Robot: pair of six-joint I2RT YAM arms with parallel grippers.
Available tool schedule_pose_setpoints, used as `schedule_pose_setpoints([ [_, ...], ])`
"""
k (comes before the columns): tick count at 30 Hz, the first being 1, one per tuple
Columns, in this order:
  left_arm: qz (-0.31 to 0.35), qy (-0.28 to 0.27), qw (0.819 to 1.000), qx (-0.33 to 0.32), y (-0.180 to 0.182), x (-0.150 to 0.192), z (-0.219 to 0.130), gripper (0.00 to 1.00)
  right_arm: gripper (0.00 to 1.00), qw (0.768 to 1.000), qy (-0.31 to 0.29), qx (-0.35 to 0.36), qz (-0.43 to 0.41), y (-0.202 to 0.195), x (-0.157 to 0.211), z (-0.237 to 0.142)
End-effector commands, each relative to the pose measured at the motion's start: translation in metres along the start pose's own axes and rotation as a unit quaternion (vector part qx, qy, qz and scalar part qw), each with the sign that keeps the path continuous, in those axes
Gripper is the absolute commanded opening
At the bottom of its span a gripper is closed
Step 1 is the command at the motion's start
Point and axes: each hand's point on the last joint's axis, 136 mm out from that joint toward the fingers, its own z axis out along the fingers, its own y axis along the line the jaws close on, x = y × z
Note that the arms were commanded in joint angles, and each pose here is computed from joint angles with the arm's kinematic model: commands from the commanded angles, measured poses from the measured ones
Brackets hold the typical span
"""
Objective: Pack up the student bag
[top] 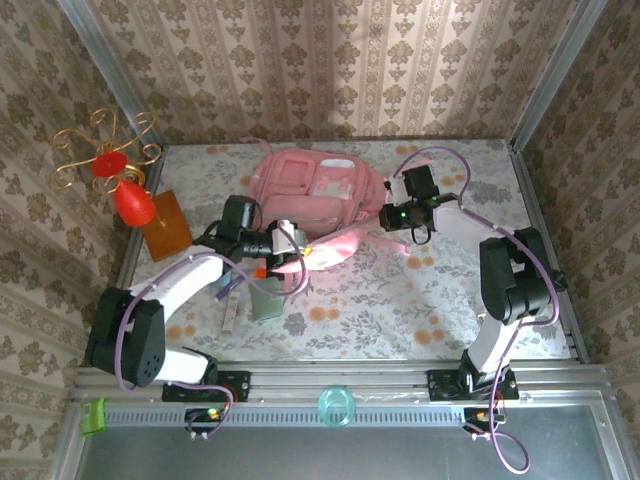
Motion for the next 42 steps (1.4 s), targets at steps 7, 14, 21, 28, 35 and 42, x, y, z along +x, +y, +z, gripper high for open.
schedule_pose_setpoints([
  [7,0.039,-0.067,0.994,0.081,-0.024,-0.063,0.089,0.00,0.44,0.987,-0.116,0.108,0.035,-0.031,-0.004,-0.106],
  [14,0.061,-0.019,0.983,0.170,-0.071,-0.037,0.107,0.00,0.54,0.985,-0.149,0.072,0.046,-0.017,0.000,-0.120],
  [21,0.060,0.028,0.988,0.136,-0.064,-0.014,0.082,0.00,0.65,0.986,-0.120,0.055,0.103,-0.024,-0.031,-0.058],
  [28,0.069,0.022,0.989,0.131,-0.061,-0.021,0.077,0.00,0.73,0.984,-0.065,0.049,0.161,-0.058,-0.056,0.015],
  [35,0.070,0.023,0.991,0.114,-0.050,-0.022,0.070,0.00,0.17,0.974,-0.062,-0.005,0.216,-0.076,-0.062,0.046],
  [42,0.060,0.066,0.994,0.067,-0.011,-0.002,0.061,0.00,0.00,0.961,-0.149,0.020,0.233,-0.094,-0.051,-0.024],
])
